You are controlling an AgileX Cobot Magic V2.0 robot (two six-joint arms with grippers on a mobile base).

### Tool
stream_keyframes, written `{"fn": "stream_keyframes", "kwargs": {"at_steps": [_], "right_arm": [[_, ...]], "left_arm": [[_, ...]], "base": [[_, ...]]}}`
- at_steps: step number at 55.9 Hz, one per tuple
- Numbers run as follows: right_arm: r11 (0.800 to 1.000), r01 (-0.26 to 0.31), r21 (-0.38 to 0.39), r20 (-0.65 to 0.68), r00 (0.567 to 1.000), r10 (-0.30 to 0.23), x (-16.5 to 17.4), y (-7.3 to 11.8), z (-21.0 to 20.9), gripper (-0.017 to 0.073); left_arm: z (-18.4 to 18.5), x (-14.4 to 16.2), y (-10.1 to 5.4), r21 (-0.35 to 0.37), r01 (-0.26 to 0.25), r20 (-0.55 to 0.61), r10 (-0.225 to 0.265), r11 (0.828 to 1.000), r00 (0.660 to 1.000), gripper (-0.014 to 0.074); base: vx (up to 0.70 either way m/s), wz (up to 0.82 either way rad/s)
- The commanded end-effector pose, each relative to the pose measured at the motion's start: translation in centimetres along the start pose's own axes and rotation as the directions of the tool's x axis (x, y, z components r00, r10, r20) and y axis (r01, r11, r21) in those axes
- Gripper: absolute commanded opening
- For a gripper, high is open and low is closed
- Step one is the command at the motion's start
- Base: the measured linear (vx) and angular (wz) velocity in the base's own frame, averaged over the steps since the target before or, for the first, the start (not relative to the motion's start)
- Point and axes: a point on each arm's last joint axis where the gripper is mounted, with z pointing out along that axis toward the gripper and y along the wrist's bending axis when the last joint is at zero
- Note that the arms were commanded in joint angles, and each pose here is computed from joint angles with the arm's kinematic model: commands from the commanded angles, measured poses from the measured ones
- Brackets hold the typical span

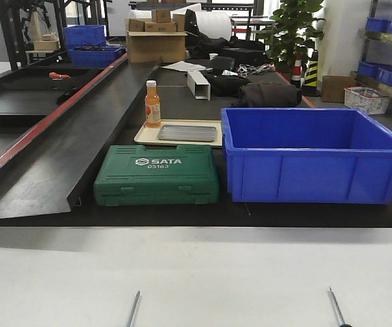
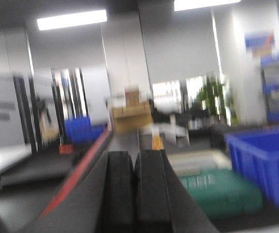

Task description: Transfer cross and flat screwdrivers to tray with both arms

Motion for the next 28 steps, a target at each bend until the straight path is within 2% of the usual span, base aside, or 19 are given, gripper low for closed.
{"fn": "stream_keyframes", "kwargs": {"at_steps": [1,11,17,21,28], "right_arm": [[1.0,0.008,-0.005,0.002,1.0,-0.008,-0.5,0.0,1.8,0.0025],[1.0,0.005,-0.011,-0.133,0.991,-0.006,1.6,0.0,4.3,0.0119],[1.0,0.003,-0.014,-0.201,0.98,-0.006,2.7,0.1,5.4,0.0231],[1.0,0.002,-0.015,-0.24,0.971,-0.006,3.4,0.1,6.0,0.0318],[1.0,0.0,-0.018,-0.308,0.952,-0.006,4.8,0.1,7.0,0.0424]], "left_arm": [[2.8,0.7,-0.1,0.007,0.027,-0.079,-0.026,1.0,0.997,0.0016],[6.7,4.5,-0.4,0.021,0.036,-0.281,-0.029,0.999,0.959,0.0043],[8.6,7.0,-0.7,0.03,0.04,-0.384,-0.026,0.999,0.923,0.0088],[9.4,8.0,-0.8,0.034,0.043,-0.406,-0.026,0.998,0.914,0.0132],[10.8,9.0,-1.0,0.041,0.048,-0.389,-0.028,0.998,0.921,0.0258]], "base": [[0.0,0.0],[0.0,0.0],[0.0,0.0],[0.0,0.0],[0.0,0.0]]}}
